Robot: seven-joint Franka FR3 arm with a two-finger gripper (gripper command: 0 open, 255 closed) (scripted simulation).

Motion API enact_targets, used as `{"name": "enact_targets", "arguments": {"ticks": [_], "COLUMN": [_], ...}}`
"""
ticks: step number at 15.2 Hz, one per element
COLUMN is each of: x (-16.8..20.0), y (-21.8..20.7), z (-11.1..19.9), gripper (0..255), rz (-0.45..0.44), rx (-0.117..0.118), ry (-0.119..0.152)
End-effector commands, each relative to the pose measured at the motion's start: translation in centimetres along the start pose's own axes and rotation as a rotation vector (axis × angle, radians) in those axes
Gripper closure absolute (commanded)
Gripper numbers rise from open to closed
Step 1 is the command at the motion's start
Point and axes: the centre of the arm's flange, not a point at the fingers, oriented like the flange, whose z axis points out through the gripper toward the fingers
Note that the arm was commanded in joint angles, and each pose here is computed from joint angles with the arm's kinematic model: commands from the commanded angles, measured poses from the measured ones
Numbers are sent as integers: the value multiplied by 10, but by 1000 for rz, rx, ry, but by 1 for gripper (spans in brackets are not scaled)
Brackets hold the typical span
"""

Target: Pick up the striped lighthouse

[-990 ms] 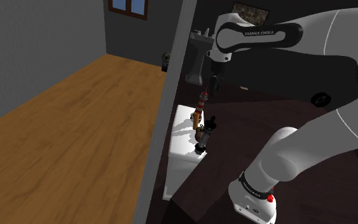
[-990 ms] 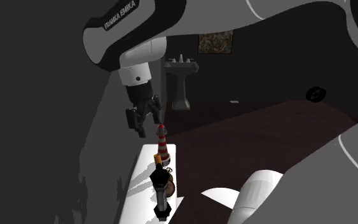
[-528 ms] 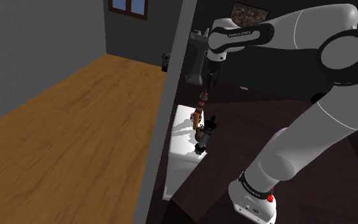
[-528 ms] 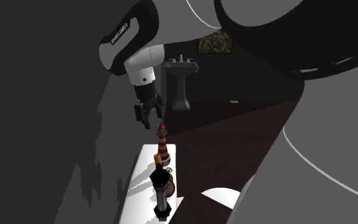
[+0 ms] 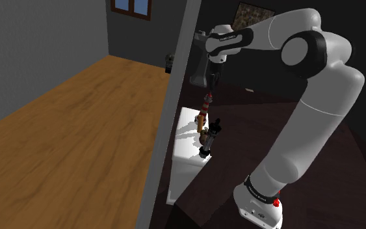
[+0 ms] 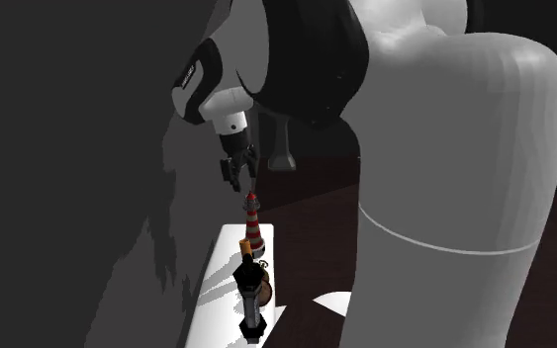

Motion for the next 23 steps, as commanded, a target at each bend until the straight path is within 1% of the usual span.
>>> {"name": "enact_targets", "arguments": {"ticks": [1, 4, 5, 12, 14, 15, 23], "x": [9, 26, 29, 37, 37, 37, 36], "y": [22, 55, 60, 59, 59, 59, 59], "z": [5, 14, 15, 54, 54, 54, 54], "gripper": [0, 0, 0, 0, 0, 255, 255], "rz": [2, 7, 8, 8, 8, 8, 8], "rx": [-4, -10, -11, -11, -11, -11, -11], "ry": [0, 0, 0, 0, 0, 0, 0]}}
